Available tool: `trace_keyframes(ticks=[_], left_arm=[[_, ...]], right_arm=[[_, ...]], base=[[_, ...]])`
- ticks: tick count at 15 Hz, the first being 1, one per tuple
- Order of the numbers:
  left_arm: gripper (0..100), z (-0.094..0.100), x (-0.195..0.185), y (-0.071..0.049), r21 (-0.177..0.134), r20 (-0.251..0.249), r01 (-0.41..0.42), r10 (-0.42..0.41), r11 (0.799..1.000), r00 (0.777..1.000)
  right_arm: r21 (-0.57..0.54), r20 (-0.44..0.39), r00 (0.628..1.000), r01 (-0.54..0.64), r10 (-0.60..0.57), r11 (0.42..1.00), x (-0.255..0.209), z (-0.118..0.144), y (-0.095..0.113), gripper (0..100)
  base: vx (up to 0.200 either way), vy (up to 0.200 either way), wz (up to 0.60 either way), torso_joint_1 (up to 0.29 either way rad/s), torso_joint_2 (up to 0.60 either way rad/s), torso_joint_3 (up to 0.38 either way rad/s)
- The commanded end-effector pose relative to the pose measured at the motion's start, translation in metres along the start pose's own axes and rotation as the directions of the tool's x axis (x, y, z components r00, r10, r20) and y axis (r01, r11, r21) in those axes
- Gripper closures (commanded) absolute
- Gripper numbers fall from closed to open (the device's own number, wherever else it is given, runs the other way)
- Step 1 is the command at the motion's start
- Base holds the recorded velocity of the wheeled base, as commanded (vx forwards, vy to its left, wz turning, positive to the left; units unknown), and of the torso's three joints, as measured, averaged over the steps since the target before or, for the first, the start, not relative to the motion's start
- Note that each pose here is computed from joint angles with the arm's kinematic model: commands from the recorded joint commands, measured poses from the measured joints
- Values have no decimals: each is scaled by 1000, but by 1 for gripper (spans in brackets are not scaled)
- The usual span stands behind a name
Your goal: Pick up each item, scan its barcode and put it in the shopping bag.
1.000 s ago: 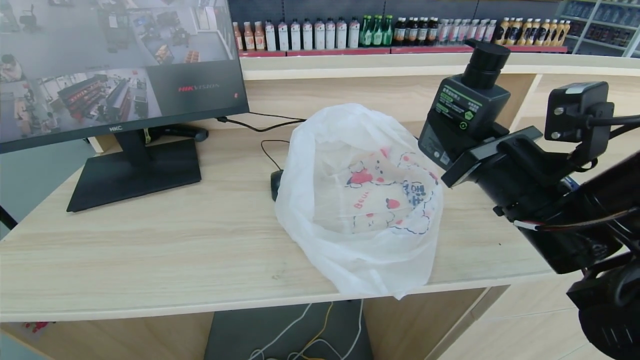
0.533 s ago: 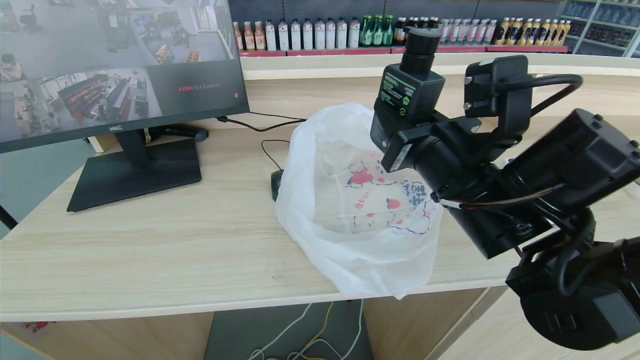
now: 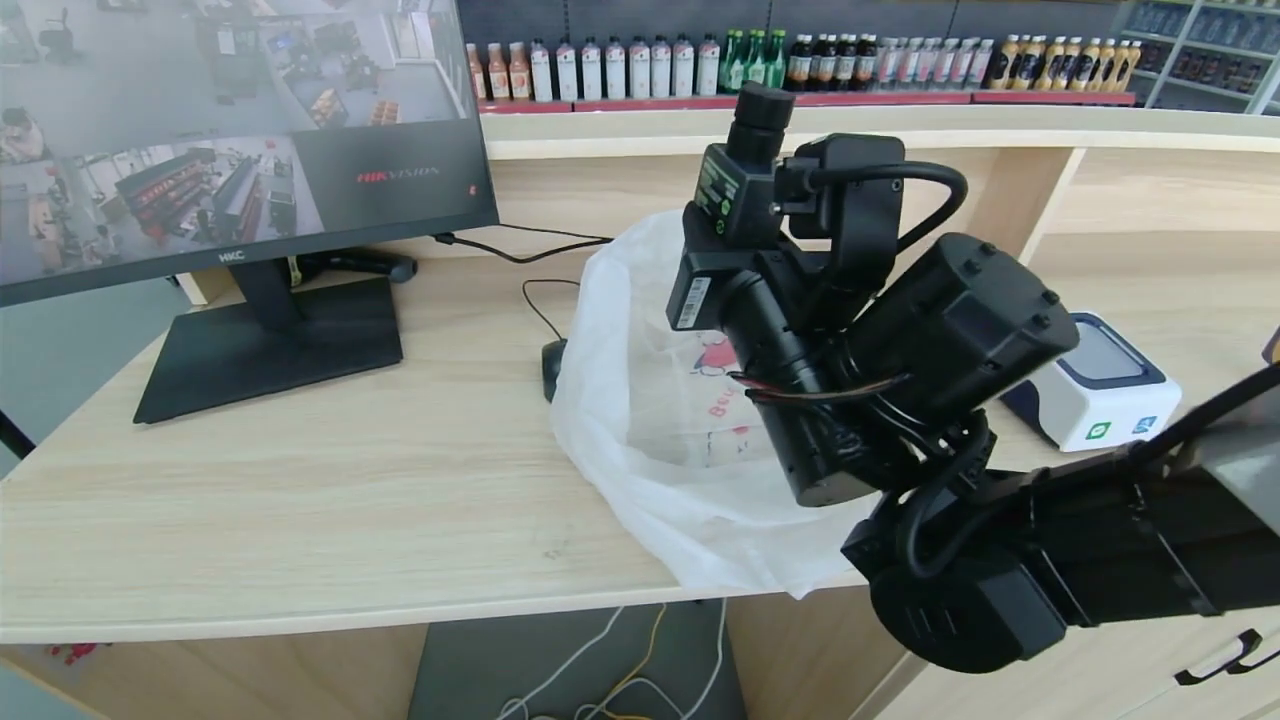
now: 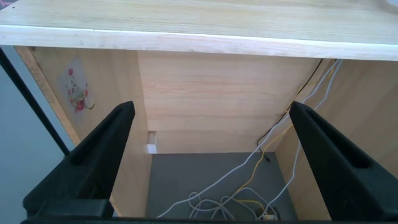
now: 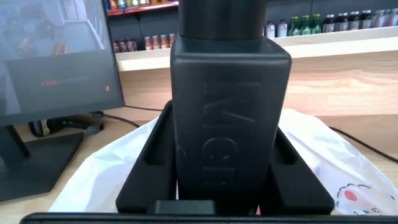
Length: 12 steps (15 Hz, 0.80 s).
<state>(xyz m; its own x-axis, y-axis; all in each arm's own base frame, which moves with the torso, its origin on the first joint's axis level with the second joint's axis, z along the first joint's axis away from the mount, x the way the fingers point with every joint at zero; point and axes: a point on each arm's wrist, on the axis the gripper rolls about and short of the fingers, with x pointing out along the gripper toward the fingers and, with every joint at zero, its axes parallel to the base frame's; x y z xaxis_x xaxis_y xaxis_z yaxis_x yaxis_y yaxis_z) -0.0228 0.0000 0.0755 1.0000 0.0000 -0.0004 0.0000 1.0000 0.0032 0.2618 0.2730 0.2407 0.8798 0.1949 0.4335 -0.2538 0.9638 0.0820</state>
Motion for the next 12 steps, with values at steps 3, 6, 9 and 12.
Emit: trace_keyframes(ticks=[3,6,9,12], left_arm=[[0,0,0,0,0,0,0,0,1000,1000],[0,0,0,0,0,0,0,0,1000,1000],[0,0,0,0,0,0,0,0,1000,1000],[0,0,0,0,0,0,-2,2,1000,1000]], right_arm=[[-18,-32,999,7,-8,1000,1,-17,4,100],[-29,-52,999,4,-6,1000,0,-29,6,100],[-42,-74,997,25,-28,999,0,-43,9,100],[-23,-90,995,48,-50,999,-1,-55,10,100]], base=[[0,0,0,0,0,0],[0,0,0,0,0,0],[0,0,0,0,0,0],[0,0,0,0,0,0]])
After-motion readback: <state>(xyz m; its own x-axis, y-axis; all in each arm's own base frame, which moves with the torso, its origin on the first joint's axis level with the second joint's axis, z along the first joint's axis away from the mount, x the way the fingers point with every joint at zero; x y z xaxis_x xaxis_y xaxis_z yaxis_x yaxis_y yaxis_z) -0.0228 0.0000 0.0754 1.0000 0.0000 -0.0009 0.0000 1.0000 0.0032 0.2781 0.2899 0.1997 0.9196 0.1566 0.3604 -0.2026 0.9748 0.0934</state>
